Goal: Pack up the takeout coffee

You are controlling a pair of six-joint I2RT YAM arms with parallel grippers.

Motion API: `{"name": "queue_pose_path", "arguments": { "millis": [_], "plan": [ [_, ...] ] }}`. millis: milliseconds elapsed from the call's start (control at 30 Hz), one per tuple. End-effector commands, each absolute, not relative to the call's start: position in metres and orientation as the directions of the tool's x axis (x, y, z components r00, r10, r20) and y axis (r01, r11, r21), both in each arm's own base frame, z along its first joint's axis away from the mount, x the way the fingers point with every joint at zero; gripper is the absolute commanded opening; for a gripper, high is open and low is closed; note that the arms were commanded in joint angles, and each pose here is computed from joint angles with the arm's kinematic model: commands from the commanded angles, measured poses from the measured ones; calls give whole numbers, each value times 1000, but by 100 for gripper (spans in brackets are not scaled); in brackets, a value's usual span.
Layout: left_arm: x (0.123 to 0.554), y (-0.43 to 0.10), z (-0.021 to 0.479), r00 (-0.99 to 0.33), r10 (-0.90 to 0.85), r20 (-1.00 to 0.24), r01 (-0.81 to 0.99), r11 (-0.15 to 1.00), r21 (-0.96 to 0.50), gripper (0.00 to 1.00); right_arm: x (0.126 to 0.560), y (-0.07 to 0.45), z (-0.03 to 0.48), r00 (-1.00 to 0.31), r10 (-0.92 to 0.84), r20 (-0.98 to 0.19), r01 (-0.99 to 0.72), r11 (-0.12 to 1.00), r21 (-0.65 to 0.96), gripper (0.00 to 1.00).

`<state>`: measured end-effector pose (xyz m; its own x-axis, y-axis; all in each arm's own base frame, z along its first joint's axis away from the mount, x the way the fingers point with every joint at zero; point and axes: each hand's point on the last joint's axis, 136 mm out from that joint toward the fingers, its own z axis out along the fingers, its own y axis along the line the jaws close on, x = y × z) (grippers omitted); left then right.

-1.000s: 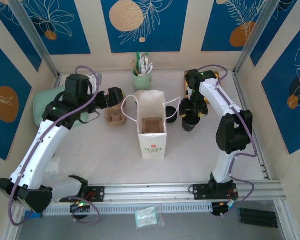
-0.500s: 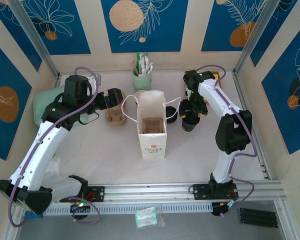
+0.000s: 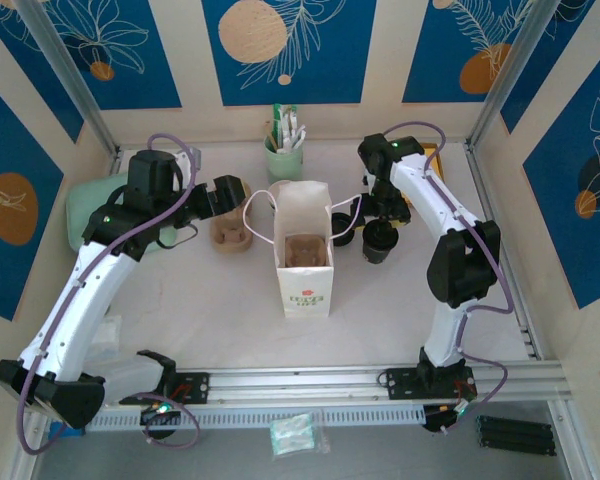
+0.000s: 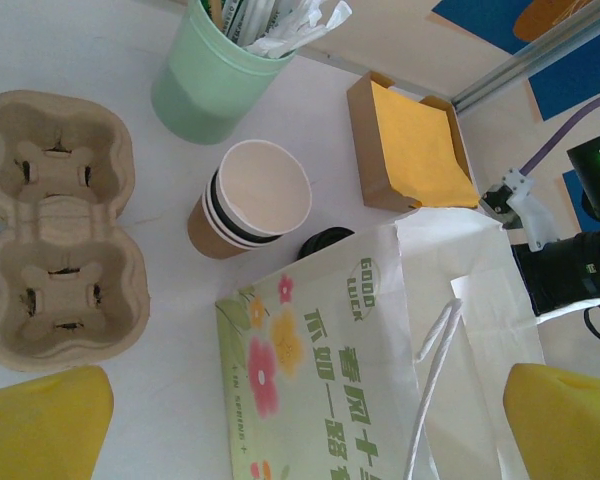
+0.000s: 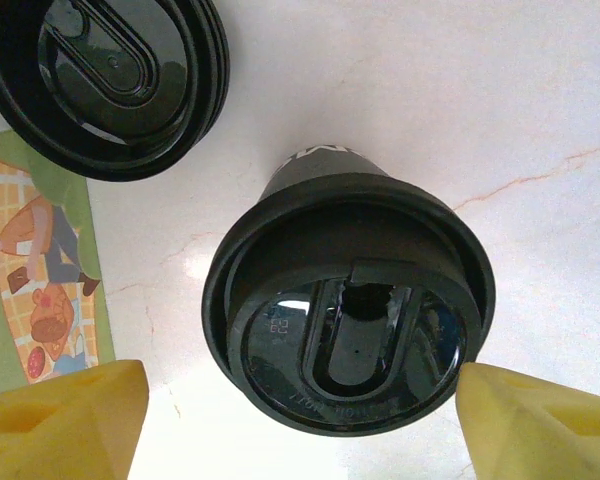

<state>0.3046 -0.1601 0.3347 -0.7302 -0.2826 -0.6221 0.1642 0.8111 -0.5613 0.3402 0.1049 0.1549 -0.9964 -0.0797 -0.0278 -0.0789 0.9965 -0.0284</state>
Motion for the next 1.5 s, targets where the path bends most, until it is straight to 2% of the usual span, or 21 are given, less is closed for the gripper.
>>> {"name": "queue_pose_path", "arguments": {
  "millis": [0,567,1100,1467],
  "plan": [
    [302,-159,344,-714,-292,-636,189,795,-576,99,336,98,163,-998,-64,-21,-63,997,-45,83],
    [303,-157,342,-716,-294,-633,183,796,-577,99,330,92,131,-997,-33,69,-34,999,-3,86],
    [303,-157,340,-718,-301,-627,176,794,-582,100,327,94,114,-994,-30,103,-28,999,15,80],
    [301,-157,343,-718,-300,-628,181,791,-585,99,323,95,115,-994,-31,102,-28,999,26,72]
  ]
}}
